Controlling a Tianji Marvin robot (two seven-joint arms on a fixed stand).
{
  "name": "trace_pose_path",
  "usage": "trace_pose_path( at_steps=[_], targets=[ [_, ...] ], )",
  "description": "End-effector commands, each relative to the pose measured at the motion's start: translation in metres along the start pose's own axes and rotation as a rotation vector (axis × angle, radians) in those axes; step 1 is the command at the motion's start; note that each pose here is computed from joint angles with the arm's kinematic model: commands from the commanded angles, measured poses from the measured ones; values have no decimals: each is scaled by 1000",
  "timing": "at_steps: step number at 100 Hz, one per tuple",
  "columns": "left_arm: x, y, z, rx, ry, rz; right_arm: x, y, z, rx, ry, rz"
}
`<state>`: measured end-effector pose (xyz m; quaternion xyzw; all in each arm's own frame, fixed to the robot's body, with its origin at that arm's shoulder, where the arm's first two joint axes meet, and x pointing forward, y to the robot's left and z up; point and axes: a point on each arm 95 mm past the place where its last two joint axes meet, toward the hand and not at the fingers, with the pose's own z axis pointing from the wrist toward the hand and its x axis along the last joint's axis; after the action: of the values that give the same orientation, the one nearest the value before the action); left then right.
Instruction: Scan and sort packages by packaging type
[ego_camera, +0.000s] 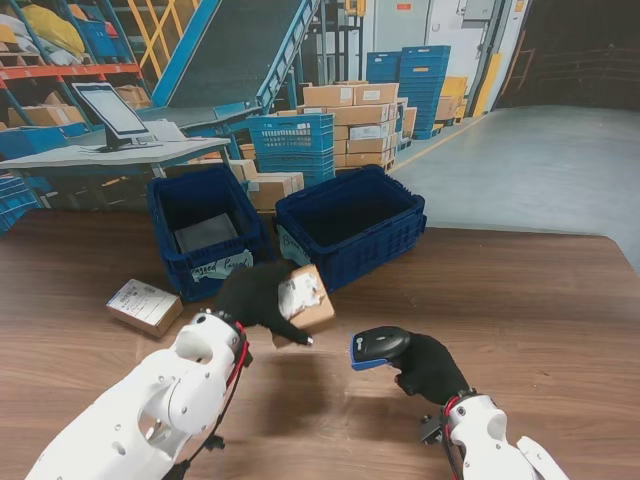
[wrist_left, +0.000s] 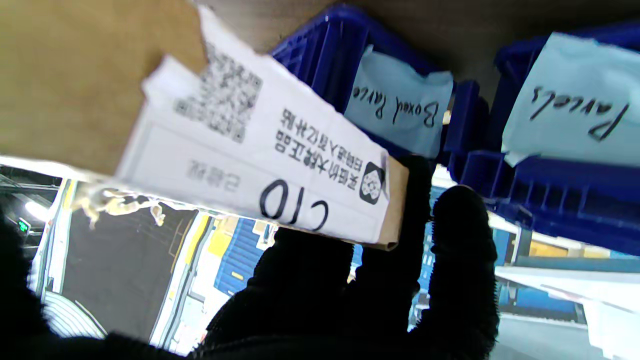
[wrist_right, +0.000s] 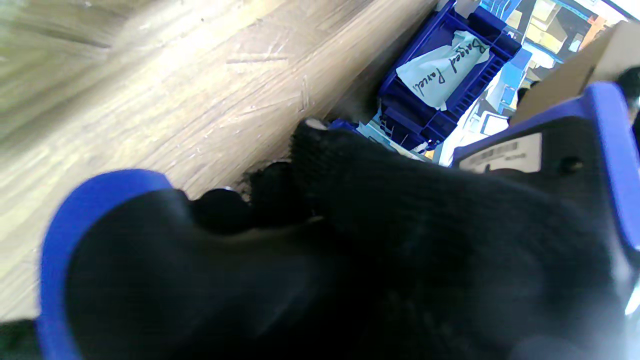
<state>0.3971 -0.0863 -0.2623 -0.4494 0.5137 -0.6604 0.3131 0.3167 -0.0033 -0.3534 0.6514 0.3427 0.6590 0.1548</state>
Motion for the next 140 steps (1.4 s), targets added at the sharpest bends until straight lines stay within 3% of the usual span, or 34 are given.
trace_pose_path(
  at_steps=[1,48,64,98,140],
  targets=[
    [11,-21,10,34,21,-4,3,-3,-2,6,0,15],
    [10,-73,57,145,-37,52,1,-2,0,9,-7,22],
    [13,-82,78,154,-47,51,0,-2,1,12,-8,24],
    [19,-79,119,130,-55,5,-7,0,1,24,-16,34],
    [22,-58,174,95,-91,-34,-13,5,-1,32,-29,41]
  ],
)
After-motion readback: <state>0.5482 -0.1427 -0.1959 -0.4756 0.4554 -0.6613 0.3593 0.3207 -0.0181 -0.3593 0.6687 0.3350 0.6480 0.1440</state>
